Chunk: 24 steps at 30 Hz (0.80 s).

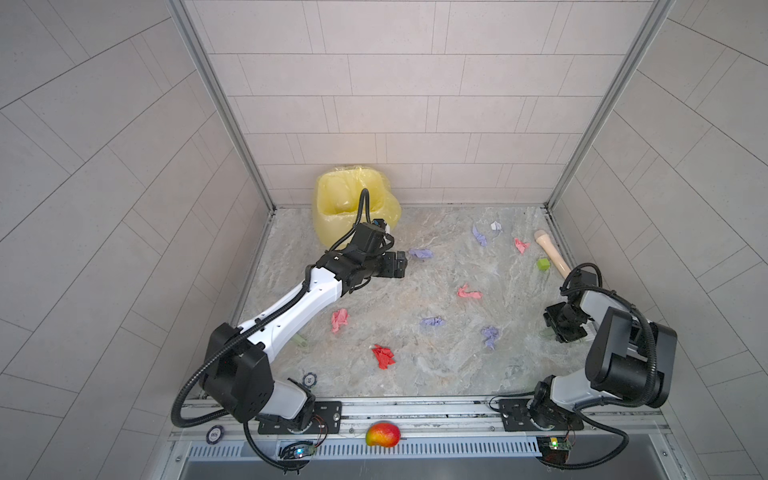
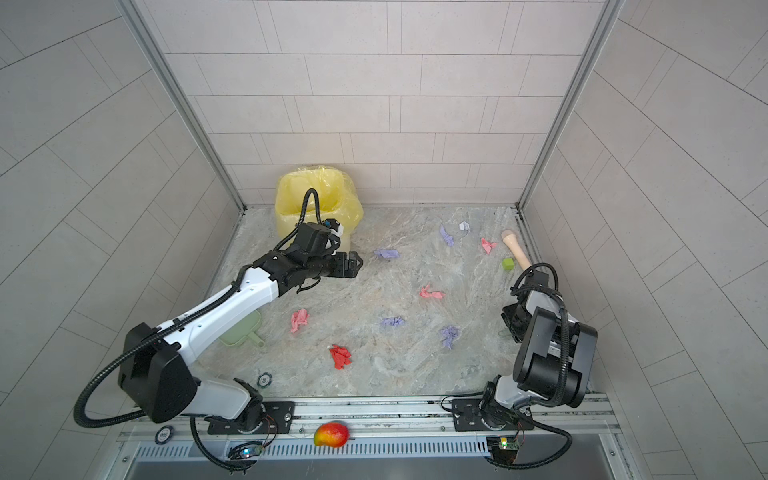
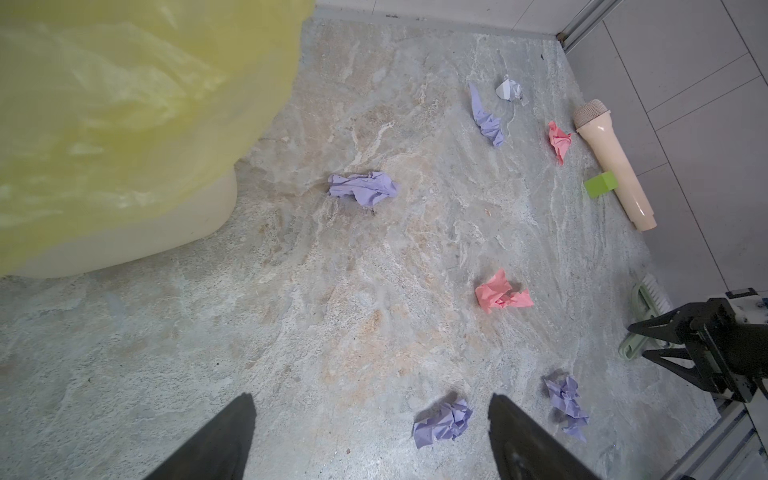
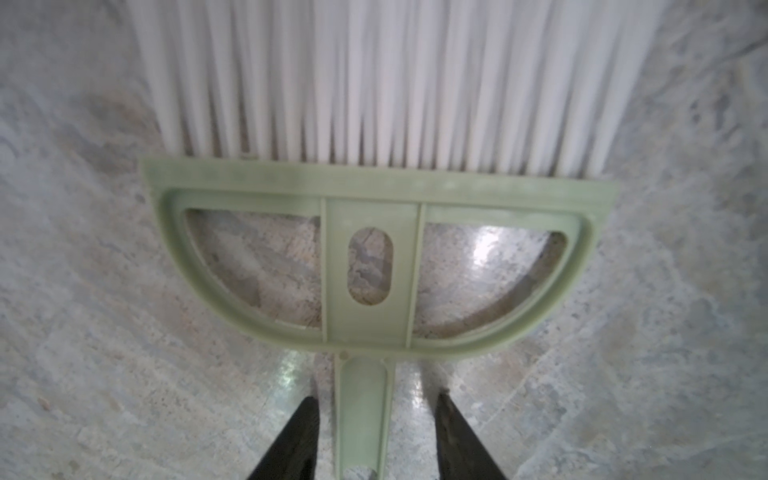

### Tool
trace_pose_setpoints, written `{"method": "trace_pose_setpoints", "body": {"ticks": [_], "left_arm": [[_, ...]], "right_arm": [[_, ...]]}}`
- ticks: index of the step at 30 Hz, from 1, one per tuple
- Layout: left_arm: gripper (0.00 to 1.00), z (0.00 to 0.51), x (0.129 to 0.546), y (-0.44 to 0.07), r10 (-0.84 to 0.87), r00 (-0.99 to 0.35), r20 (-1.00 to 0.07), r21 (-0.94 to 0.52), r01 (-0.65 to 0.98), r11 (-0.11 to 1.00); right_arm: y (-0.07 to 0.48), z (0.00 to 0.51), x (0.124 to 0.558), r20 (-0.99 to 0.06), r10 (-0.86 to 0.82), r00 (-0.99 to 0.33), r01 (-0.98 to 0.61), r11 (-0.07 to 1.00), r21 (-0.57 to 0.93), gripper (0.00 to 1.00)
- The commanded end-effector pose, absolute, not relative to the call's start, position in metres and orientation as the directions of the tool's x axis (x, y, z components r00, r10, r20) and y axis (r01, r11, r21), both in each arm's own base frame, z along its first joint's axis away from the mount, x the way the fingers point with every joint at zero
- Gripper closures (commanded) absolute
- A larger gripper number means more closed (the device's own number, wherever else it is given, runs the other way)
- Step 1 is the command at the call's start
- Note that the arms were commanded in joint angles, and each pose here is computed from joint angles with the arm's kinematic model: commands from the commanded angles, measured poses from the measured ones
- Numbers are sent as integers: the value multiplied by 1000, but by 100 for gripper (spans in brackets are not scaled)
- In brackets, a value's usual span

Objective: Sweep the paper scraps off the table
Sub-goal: 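Close the right gripper on the green brush handle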

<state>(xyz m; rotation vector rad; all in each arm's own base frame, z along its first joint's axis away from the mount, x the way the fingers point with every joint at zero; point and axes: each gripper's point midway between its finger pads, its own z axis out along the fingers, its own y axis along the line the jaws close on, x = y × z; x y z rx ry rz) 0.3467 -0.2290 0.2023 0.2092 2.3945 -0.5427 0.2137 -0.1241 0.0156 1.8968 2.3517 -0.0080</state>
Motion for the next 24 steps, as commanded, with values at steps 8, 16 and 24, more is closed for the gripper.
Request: {"method": "trace_pose_setpoints", "body": {"ticks": [8,16,24], "left_arm": [[7,213,352,-228,19,-751,-660,-296,283,912],[6,211,356,-230,24,-755,-655,-293,284,913],[6,210,362,-239,-7,-755,-655,-331,279,901]], "right_arm": [[-118,-9,206,-42,982,-182,982,184,38,77],[-114,-5,207,-32,982,-184,981,186,61,91],[-114,34,215,-123,955,-269,955,281,92,100]]}}
